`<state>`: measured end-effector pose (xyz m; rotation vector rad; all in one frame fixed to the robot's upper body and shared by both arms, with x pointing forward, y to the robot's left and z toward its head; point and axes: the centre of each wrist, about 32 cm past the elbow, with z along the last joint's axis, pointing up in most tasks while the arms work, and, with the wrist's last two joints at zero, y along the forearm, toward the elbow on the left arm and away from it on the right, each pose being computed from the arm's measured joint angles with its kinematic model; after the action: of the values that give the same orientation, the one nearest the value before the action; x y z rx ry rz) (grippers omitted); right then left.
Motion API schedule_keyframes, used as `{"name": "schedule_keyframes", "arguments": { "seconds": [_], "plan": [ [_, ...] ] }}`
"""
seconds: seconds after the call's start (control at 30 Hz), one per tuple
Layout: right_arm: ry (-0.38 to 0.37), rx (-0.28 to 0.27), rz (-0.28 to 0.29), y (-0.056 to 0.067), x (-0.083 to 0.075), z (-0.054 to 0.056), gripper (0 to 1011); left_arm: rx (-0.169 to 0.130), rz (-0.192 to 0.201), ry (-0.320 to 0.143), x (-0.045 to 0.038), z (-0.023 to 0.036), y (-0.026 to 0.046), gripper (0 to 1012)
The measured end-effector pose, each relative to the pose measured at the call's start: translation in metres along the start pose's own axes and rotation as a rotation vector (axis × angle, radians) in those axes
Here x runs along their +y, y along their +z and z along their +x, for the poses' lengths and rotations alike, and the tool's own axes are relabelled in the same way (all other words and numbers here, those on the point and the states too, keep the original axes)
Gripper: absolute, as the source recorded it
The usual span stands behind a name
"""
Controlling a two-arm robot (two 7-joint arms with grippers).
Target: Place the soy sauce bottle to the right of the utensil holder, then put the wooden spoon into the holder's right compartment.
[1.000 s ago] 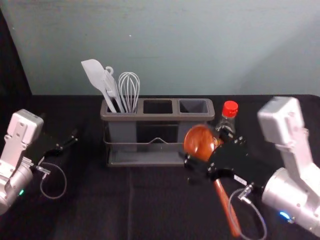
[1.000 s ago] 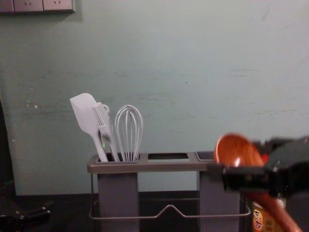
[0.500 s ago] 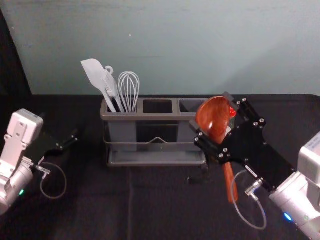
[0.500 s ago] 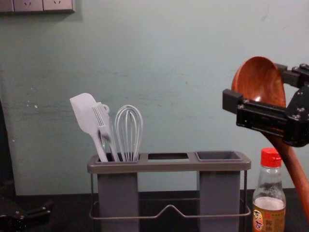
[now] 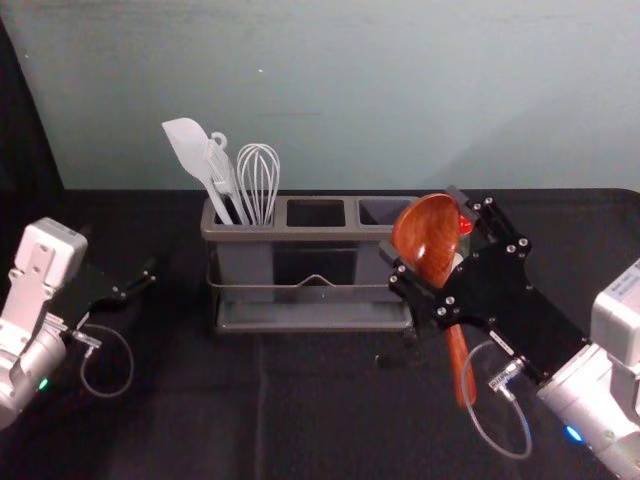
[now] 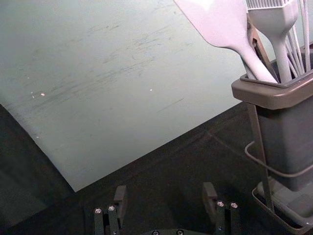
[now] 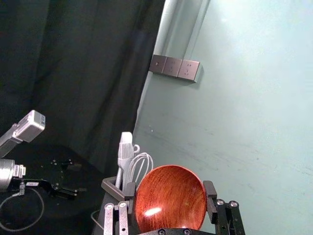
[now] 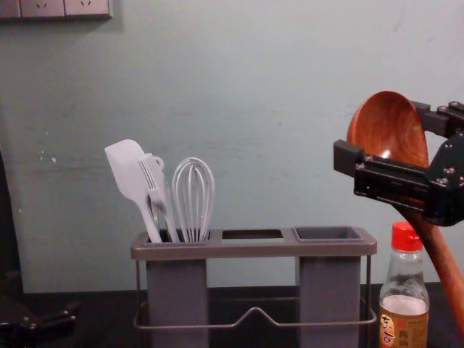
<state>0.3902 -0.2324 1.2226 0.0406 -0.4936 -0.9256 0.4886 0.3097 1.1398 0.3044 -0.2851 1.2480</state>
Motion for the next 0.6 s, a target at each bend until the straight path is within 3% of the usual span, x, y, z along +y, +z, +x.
{"name": "schedule_keyframes", "arguments": {
  "seconds": [0.43, 0.6],
  "plan": [
    [-0.002, 0.000, 0.004, -0.0001, -0.0002, 0.0000, 841, 0.000, 0.000, 0.000, 0.0000, 0.0000, 0.0000, 1012],
    [-0.017, 0.011, 0.008, -0.0067, 0.0042, 0.0016, 841, 0.000, 0.000, 0.000, 0.0000, 0.0000, 0.0000, 1011]
  ]
}}
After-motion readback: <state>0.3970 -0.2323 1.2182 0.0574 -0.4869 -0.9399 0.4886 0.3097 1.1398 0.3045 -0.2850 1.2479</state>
